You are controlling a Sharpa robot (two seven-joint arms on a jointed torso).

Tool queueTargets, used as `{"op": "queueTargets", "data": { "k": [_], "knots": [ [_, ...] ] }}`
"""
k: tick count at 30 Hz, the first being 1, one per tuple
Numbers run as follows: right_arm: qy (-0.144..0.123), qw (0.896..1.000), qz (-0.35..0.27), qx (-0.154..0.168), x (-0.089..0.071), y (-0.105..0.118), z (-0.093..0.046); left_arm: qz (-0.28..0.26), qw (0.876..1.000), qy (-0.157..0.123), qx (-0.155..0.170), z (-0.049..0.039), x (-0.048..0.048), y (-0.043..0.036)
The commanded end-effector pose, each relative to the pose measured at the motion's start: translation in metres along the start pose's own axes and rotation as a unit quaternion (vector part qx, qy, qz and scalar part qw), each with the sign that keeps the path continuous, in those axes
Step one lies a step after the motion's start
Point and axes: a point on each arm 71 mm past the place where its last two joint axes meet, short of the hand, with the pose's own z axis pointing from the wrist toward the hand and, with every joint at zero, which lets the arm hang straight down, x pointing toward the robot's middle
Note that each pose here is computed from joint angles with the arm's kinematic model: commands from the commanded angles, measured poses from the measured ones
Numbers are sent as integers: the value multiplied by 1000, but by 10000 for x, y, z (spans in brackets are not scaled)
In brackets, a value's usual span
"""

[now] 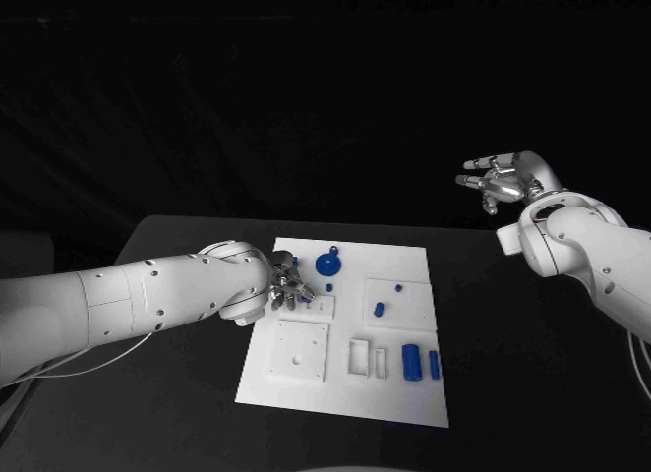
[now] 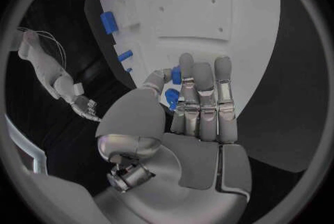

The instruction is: Assemble the parts on the task board

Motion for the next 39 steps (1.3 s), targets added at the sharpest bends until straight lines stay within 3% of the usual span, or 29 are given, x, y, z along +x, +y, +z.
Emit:
{"op": "queueTargets", "data": {
  "k": [1,39],
  "knots": [
    [0,1000,3,-3,6,6,6,9,1000,-4,6,-5,14,-24],
    [-1,1000,17,7,28,-24,21,12,1000,9,-7,16,120,-10]
  ]
}}
